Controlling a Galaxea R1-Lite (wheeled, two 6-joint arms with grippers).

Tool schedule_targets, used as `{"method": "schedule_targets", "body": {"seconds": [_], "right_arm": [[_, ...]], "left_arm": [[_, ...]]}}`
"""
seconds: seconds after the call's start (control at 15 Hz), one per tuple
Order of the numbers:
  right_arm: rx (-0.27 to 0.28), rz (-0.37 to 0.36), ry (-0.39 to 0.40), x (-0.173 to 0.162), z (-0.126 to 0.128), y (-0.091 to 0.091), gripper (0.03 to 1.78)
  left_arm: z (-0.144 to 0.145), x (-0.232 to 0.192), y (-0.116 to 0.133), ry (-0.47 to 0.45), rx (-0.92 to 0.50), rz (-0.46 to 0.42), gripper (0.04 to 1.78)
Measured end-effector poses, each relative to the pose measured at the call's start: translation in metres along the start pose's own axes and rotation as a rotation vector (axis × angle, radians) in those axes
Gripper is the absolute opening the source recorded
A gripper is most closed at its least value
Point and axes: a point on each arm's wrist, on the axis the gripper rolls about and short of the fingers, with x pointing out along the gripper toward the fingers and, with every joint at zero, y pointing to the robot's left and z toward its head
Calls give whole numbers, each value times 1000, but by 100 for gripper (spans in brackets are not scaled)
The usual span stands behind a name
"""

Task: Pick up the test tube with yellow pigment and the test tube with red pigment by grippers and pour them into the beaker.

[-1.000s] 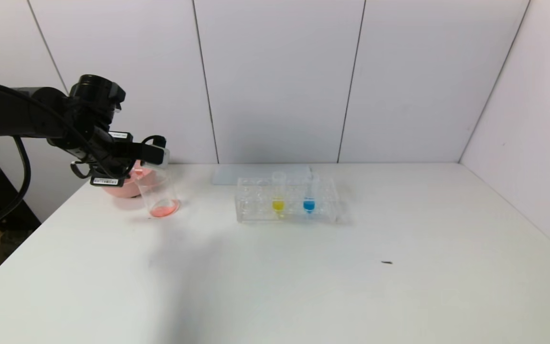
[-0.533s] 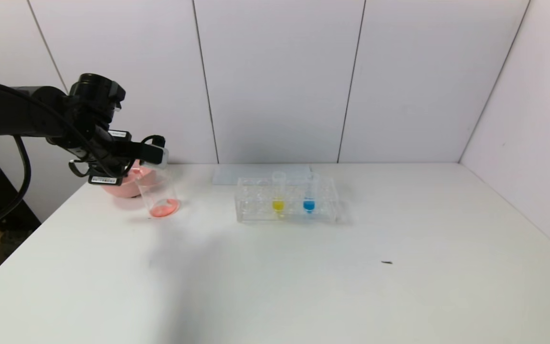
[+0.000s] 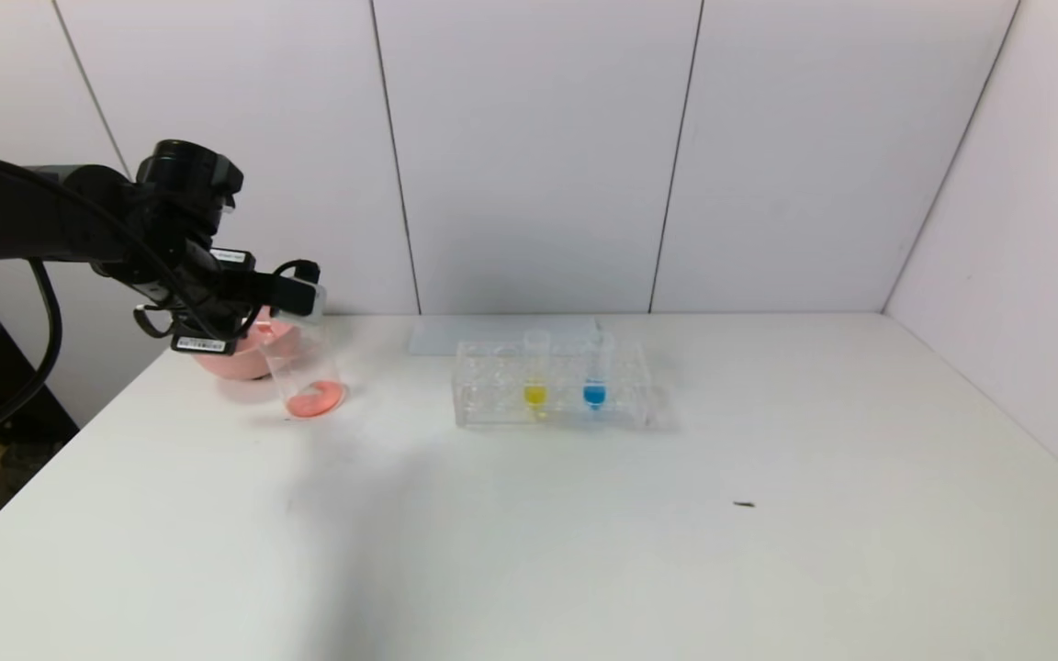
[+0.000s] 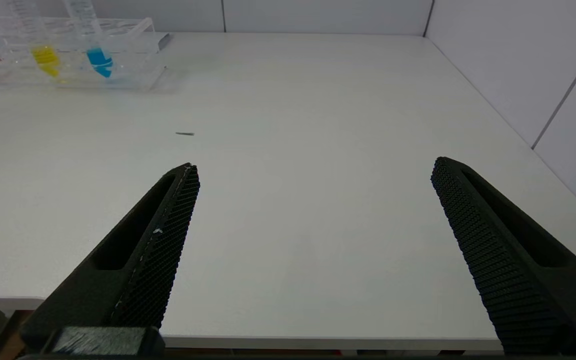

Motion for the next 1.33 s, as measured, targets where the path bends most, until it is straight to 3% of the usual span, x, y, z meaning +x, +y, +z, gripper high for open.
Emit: {"method": "schedule_targets", "body": {"seconds": [1.33], "right_arm": [[0,0,0,0,0,0,170]], "left_arm": [[3,0,0,27,23,2,44]]}}
